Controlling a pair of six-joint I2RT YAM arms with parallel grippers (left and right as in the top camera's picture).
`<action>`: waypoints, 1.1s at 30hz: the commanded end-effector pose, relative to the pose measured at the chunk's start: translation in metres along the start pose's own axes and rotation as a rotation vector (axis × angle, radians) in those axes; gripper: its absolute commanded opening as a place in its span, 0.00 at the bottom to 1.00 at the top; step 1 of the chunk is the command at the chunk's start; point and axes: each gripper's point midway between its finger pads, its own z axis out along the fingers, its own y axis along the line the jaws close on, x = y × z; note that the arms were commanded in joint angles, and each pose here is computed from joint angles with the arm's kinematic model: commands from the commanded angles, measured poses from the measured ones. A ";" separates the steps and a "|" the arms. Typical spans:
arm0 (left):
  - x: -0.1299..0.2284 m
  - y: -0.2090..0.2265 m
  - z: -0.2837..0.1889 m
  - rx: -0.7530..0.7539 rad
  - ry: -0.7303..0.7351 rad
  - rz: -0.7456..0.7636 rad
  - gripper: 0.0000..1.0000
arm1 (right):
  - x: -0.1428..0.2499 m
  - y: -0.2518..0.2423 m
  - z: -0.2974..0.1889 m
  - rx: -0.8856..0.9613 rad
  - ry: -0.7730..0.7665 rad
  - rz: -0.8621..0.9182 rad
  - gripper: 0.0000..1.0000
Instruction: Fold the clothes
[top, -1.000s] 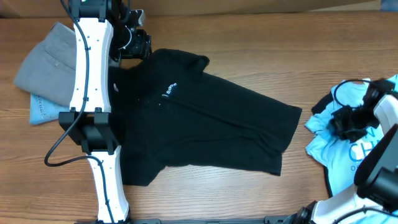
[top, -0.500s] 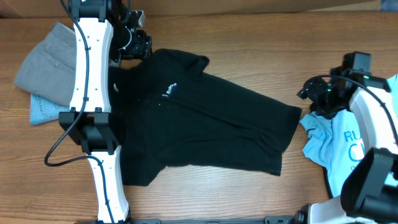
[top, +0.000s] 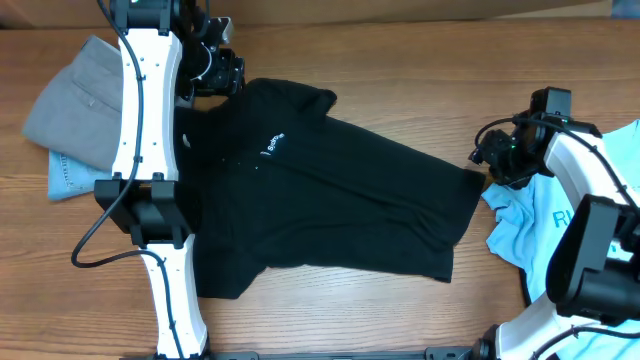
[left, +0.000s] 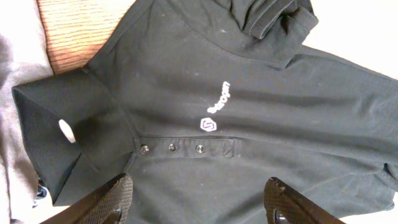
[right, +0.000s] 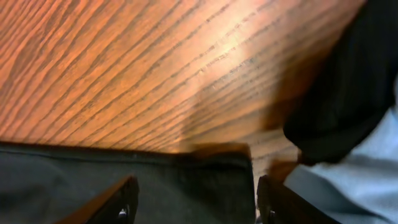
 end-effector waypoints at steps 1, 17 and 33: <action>-0.002 -0.006 -0.016 0.009 -0.042 0.026 0.71 | 0.011 -0.010 0.014 0.051 0.028 -0.039 0.64; -0.002 -0.006 -0.016 0.009 -0.040 0.026 0.70 | 0.041 -0.007 0.034 -0.011 0.170 -0.041 0.19; -0.007 -0.005 -0.017 0.008 -0.062 0.031 0.72 | -0.150 0.095 -0.094 -0.259 -0.467 -0.091 0.04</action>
